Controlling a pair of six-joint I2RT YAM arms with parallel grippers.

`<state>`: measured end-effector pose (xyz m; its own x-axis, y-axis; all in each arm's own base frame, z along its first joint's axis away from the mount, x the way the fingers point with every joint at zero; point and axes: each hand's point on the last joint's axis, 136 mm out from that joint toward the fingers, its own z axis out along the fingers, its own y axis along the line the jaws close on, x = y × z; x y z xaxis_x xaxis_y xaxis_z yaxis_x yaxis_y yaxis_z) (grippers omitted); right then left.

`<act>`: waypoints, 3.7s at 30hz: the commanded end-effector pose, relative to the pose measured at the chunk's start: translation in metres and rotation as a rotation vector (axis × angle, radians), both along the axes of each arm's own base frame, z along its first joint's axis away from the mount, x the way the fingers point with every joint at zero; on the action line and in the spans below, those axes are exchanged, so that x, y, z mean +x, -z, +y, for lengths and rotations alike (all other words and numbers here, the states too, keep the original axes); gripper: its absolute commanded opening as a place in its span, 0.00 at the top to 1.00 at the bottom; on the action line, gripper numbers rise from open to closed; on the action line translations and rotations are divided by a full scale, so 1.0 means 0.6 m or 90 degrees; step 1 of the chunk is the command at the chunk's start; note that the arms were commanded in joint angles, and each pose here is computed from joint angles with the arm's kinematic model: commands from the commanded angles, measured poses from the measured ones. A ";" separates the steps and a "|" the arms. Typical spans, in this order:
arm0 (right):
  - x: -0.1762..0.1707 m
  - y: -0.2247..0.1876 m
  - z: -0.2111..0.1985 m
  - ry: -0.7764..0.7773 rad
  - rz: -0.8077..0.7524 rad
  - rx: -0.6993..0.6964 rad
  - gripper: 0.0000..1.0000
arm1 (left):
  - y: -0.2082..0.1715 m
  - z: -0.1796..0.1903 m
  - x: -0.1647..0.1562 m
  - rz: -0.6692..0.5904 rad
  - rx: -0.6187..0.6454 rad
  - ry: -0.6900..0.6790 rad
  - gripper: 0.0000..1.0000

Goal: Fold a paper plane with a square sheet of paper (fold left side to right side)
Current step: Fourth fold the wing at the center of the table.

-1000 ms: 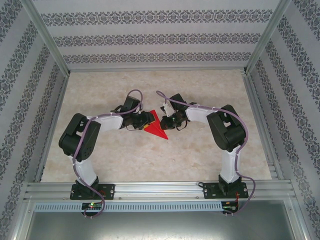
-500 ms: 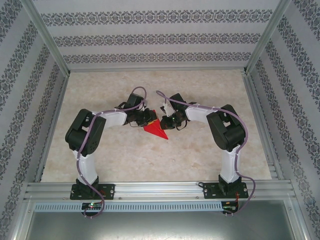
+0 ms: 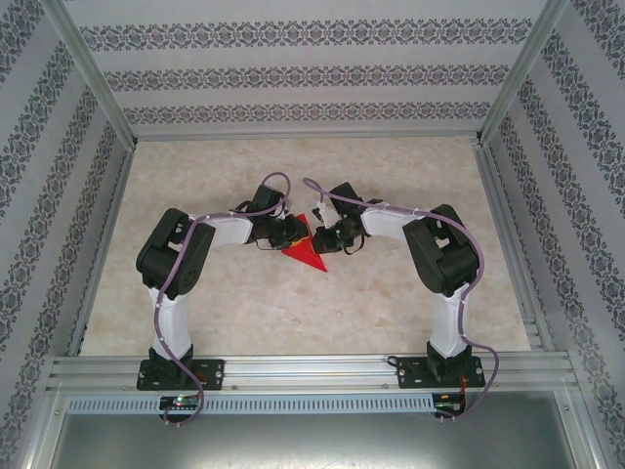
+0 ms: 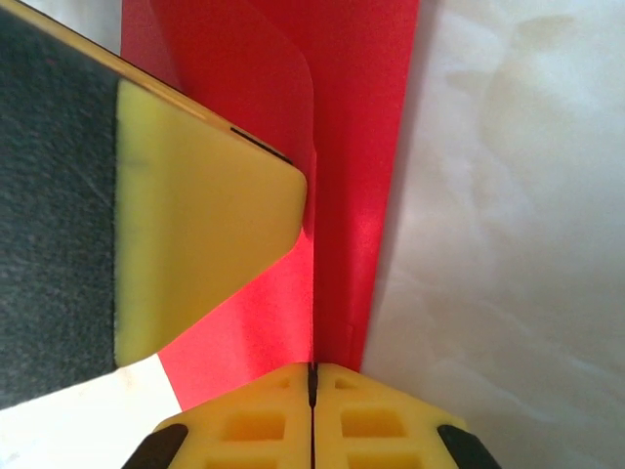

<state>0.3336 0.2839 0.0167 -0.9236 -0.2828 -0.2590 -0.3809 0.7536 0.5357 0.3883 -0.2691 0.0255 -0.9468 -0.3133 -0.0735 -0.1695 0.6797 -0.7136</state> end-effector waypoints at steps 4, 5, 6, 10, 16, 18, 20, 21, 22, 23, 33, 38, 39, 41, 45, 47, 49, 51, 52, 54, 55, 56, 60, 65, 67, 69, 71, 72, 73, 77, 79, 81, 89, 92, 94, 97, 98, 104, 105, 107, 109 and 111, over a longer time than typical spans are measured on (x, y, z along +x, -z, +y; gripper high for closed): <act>-0.006 -0.005 -0.016 0.016 0.013 -0.029 0.83 | 0.048 0.018 -0.033 0.031 0.042 -0.003 0.75; -0.002 -0.017 -0.017 0.022 0.005 -0.022 0.80 | 0.052 0.020 -0.037 0.035 0.044 -0.005 0.75; 0.003 -0.030 -0.019 0.029 -0.005 -0.012 0.76 | 0.055 0.021 -0.038 0.037 0.044 -0.007 0.75; 0.000 -0.073 -0.028 0.039 -0.023 0.012 0.68 | 0.058 0.023 -0.042 0.039 0.046 -0.007 0.75; -0.055 -0.090 0.005 -0.004 0.045 0.091 0.71 | 0.056 0.023 -0.042 0.038 0.045 -0.006 0.75; -0.071 -0.084 0.022 -0.020 0.071 0.111 0.74 | 0.055 0.023 -0.042 0.037 0.045 -0.007 0.75; -0.077 -0.073 0.031 -0.024 0.084 0.112 0.75 | 0.055 0.023 -0.043 0.037 0.045 -0.006 0.76; -0.077 -0.068 0.034 -0.023 0.086 0.112 0.76 | 0.055 0.023 -0.042 0.037 0.045 -0.007 0.76; -0.077 -0.062 0.036 -0.021 0.091 0.111 0.76 | 0.054 0.022 -0.042 0.036 0.045 -0.006 0.76; -0.079 -0.059 0.037 -0.023 0.094 0.110 0.77 | 0.054 0.023 -0.042 0.037 0.045 -0.006 0.76; -0.085 -0.016 0.011 -0.008 0.112 0.057 0.77 | 0.053 0.023 -0.043 0.035 0.046 -0.004 0.76; -0.089 0.004 0.001 0.004 0.131 0.042 0.77 | 0.054 0.022 -0.044 0.036 0.045 -0.004 0.76; -0.090 0.007 -0.001 0.006 0.132 0.041 0.77 | 0.053 0.022 -0.044 0.036 0.045 -0.003 0.76; -0.091 0.013 -0.004 0.010 0.135 0.037 0.77 | 0.052 0.022 -0.045 0.036 0.045 -0.002 0.76; -0.096 0.019 -0.007 0.011 0.145 0.035 0.77 | 0.050 0.022 -0.044 0.034 0.047 -0.003 0.76; -0.096 0.022 -0.011 0.015 0.146 0.032 0.77 | 0.049 0.023 -0.043 0.034 0.047 -0.004 0.76; -0.095 0.021 -0.013 0.018 0.143 0.033 0.77 | 0.051 0.024 -0.044 0.035 0.048 -0.004 0.76; -0.092 0.014 -0.013 0.019 0.137 0.038 0.77 | 0.051 0.024 -0.044 0.035 0.048 -0.004 0.76; -0.090 0.009 -0.012 0.018 0.131 0.040 0.77 | 0.051 0.024 -0.045 0.036 0.049 -0.004 0.76; -0.088 0.000 -0.013 0.016 0.121 0.041 0.77 | 0.051 0.024 -0.044 0.035 0.050 -0.004 0.76; -0.087 -0.003 -0.014 0.016 0.117 0.039 0.77 | 0.051 0.025 -0.044 0.035 0.051 -0.004 0.76; -0.085 -0.005 -0.016 0.018 0.116 0.038 0.77 | 0.051 0.025 -0.044 0.035 0.051 -0.004 0.76; -0.093 0.005 -0.026 0.025 0.143 0.039 0.77 | 0.055 0.025 -0.045 0.037 0.053 -0.004 0.76; -0.118 0.029 -0.041 0.033 0.179 0.021 0.78 | 0.058 0.026 -0.046 0.040 0.056 -0.004 0.76; -0.125 0.035 -0.051 0.042 0.187 0.010 0.79 | 0.056 0.026 -0.044 0.038 0.055 -0.004 0.76; -0.131 0.039 -0.063 0.053 0.194 0.002 0.80 | 0.057 0.025 -0.045 0.039 0.056 -0.003 0.76; -0.137 0.040 -0.074 0.063 0.200 -0.002 0.82 | 0.058 0.026 -0.044 0.039 0.058 -0.003 0.76; -0.138 0.039 -0.080 0.069 0.202 -0.002 0.82 | 0.058 0.026 -0.044 0.038 0.058 -0.002 0.76; -0.141 0.039 -0.085 0.072 0.205 -0.003 0.82 | 0.058 0.027 -0.044 0.039 0.060 -0.003 0.76; -0.149 0.030 -0.101 0.078 0.208 -0.008 0.84 | 0.058 0.027 -0.044 0.039 0.061 -0.002 0.76; -0.149 0.021 -0.109 0.084 0.203 -0.008 0.86 | 0.058 0.027 -0.043 0.039 0.061 -0.004 0.76; -0.147 0.011 -0.113 0.088 0.200 -0.004 0.88 | 0.057 0.026 -0.043 0.039 0.059 -0.004 0.76; -0.102 -0.090 -0.069 0.076 0.115 0.078 0.95 | 0.052 0.022 -0.041 0.035 0.054 -0.002 0.76; -0.081 -0.090 -0.041 0.077 0.109 0.102 0.96 | 0.051 0.019 -0.040 0.033 0.053 -0.001 0.76; -0.067 -0.077 -0.030 0.087 0.113 0.096 0.97 | 0.051 0.017 -0.039 0.032 0.052 0.000 0.76; -0.044 -0.057 -0.020 0.105 0.113 0.093 0.98 | 0.049 0.014 -0.040 0.031 0.051 0.003 0.76; -0.040 -0.051 -0.019 0.108 0.118 0.090 0.98 | 0.048 0.013 -0.040 0.032 0.050 0.004 0.76; -0.052 -0.019 -0.016 0.097 0.149 0.070 0.98 | 0.045 0.009 -0.039 0.029 0.048 0.008 0.76; -0.055 -0.012 -0.019 0.099 0.155 0.063 0.98 | 0.043 0.008 -0.038 0.028 0.047 0.007 0.76; -0.060 0.005 -0.029 0.104 0.162 0.040 0.98 | 0.038 0.007 -0.037 0.024 0.043 0.008 0.76; -0.063 0.021 -0.040 0.112 0.168 0.015 0.98 | 0.030 0.005 -0.035 0.017 0.041 0.012 0.76; -0.064 0.034 -0.051 0.122 0.177 -0.008 0.98 | 0.017 0.004 -0.031 0.005 0.037 0.014 0.74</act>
<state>0.2999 0.2665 0.0168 -0.9933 -0.1100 -0.0352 -0.1057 0.7429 0.6610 0.3806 -0.2762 0.0264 -0.9506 -0.2938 -0.1003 -0.1295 0.6689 -0.7319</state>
